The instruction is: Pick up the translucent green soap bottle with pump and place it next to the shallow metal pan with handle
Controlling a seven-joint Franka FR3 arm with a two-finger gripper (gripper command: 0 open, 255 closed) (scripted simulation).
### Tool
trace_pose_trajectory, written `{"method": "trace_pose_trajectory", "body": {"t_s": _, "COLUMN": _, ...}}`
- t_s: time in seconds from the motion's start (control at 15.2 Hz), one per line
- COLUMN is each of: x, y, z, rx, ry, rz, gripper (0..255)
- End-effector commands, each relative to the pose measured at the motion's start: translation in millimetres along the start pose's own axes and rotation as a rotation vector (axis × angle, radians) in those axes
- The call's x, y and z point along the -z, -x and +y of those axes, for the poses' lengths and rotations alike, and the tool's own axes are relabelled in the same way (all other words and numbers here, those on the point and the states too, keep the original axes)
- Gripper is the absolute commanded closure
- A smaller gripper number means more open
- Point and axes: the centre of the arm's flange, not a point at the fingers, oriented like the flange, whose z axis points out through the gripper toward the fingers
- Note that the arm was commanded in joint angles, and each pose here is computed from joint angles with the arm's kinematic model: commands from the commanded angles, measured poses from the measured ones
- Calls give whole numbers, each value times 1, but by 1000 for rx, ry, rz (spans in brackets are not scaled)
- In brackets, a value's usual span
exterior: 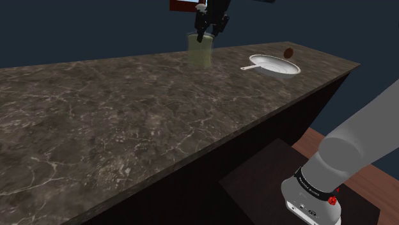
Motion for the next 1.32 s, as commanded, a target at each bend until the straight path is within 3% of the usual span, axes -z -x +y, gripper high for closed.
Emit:
{"method": "trace_pose_trajectory", "body": {"t_s": 0.0, "x": -5, "y": 0, "z": 1, "rx": -1, "ry": 1, "rz": -9, "gripper": 255}}
{"method": "trace_pose_trajectory", "body": {"t_s": 0.2, "x": -5, "y": 0, "z": 1, "rx": -1, "ry": 1, "rz": -9, "gripper": 255}}
{"method": "trace_pose_trajectory", "body": {"t_s": 0.26, "x": -5, "y": 2, "z": 1, "rx": -1, "ry": 1, "rz": -9, "gripper": 0}}
{"method": "trace_pose_trajectory", "body": {"t_s": 0.59, "x": -5, "y": 0, "z": 1, "rx": -1, "ry": 1, "rz": -9, "gripper": 0}}
{"method": "trace_pose_trajectory", "body": {"t_s": 0.86, "x": 45, "y": -1, "z": 1, "rx": -1, "ry": 1, "rz": -9, "gripper": 0}}
{"method": "trace_pose_trajectory", "body": {"t_s": 1.25, "x": 45, "y": -1, "z": 1, "rx": -1, "ry": 1, "rz": -9, "gripper": 0}}
